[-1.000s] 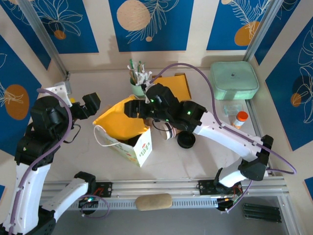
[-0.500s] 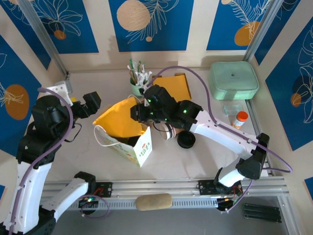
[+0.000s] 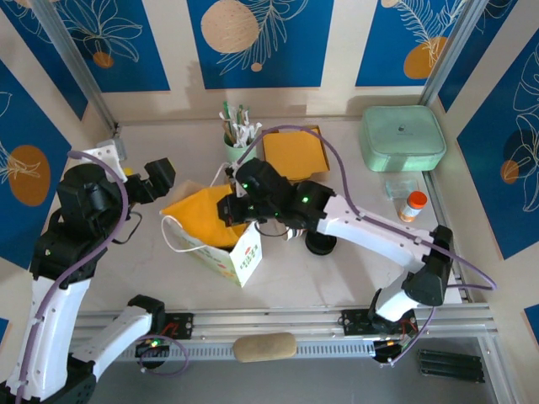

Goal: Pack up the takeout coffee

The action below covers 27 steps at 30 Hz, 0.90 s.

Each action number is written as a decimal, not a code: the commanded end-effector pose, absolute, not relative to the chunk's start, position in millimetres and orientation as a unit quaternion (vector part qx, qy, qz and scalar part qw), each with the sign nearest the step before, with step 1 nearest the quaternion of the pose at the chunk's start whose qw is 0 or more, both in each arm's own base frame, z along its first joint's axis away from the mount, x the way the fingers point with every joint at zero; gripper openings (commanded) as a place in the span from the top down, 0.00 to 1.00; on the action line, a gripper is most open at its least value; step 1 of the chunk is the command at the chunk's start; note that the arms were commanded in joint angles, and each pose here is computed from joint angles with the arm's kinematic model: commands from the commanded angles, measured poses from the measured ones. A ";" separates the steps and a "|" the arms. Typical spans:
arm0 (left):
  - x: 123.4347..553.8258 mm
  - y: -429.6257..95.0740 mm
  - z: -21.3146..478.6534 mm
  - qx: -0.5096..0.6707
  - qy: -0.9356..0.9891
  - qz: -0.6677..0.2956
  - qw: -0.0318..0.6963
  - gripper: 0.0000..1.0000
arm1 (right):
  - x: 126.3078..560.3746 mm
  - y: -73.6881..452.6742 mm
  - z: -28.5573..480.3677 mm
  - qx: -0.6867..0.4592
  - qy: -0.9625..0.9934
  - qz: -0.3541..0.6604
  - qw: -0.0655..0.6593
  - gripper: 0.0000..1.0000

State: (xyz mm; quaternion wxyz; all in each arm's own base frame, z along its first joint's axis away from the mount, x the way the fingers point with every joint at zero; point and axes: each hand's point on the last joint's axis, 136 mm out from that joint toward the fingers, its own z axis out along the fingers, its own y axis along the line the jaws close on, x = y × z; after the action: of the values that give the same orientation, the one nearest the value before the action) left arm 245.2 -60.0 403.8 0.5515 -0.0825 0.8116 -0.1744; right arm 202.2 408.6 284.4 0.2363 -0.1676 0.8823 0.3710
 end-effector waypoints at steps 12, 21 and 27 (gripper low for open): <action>253.6 -61.3 403.1 -0.082 0.812 -0.172 0.552 0.01 | 192.2 387.7 379.5 -0.200 0.824 0.459 0.266 0.28; 318.8 -21.5 380.2 -0.096 0.838 -0.070 0.533 0.01 | 259.6 220.7 369.4 -0.045 0.860 0.338 0.380 0.01; 359.5 44.5 320.5 -0.165 0.839 -0.009 0.519 0.01 | 308.9 76.4 304.4 0.143 0.882 0.190 0.408 0.01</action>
State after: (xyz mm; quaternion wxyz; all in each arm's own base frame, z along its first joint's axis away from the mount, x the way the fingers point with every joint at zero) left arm 348.8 25.9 329.4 0.4977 -0.1666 0.8505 -0.0349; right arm 298.8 124.9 351.8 0.4291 0.0875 0.8556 0.2758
